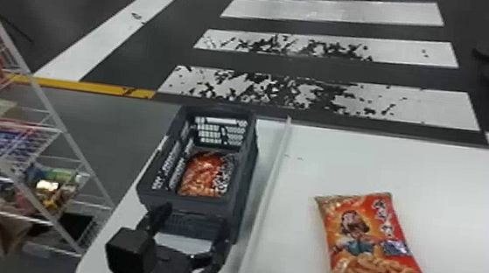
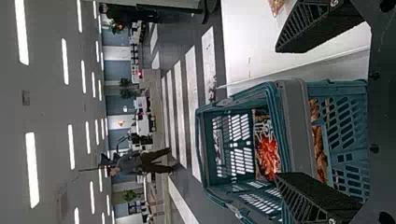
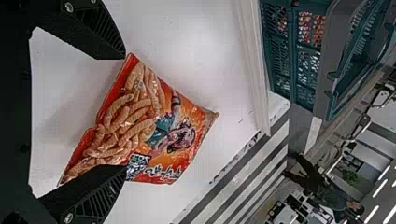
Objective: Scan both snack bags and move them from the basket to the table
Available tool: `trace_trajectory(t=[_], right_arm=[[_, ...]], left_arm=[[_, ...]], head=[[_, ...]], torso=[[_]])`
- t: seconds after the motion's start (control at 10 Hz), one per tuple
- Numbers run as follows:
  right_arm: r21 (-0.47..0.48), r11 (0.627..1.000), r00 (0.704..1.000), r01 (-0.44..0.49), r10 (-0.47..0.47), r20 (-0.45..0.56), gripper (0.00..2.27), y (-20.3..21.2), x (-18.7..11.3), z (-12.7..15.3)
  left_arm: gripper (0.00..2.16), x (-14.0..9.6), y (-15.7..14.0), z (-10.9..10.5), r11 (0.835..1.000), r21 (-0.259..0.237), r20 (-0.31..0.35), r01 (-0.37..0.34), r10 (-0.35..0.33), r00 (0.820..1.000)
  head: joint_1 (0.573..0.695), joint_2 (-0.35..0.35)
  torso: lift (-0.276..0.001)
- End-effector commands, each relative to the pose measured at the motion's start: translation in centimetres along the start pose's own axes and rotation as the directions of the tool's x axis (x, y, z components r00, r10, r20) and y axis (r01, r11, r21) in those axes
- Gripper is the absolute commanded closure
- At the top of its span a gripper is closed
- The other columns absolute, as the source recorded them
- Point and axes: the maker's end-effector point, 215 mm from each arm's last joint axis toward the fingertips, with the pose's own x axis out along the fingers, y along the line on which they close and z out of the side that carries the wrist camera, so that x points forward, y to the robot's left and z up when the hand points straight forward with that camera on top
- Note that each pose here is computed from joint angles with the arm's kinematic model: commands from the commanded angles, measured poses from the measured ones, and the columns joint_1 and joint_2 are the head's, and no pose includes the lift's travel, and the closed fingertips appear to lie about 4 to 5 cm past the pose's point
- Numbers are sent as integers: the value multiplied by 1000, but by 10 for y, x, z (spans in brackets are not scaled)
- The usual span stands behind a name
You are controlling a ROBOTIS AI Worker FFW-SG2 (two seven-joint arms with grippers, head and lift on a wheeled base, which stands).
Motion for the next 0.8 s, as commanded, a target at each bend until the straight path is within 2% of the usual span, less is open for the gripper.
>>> trace_trajectory(t=[0.0, 0.4, 0.7], right_arm=[[-35, 999, 1000, -11, 11, -8, 87, 15, 8, 7], [-164, 986, 1000, -23, 24, 2, 87, 42, 21, 14], [-231, 973, 1000, -6, 7, 4, 87, 37, 30, 11]], left_arm=[[43, -1, 1, -5, 1000, 0, -5, -1, 1, 1000], [43, -4, 4, -11, 1000, 1, -15, 5, -5, 1000], [43, -5, 10, -14, 1000, -2, -22, 4, -4, 1000]], head=[[695, 285], [695, 350], [695, 350]], torso=[[-98], [-98], [-98]])
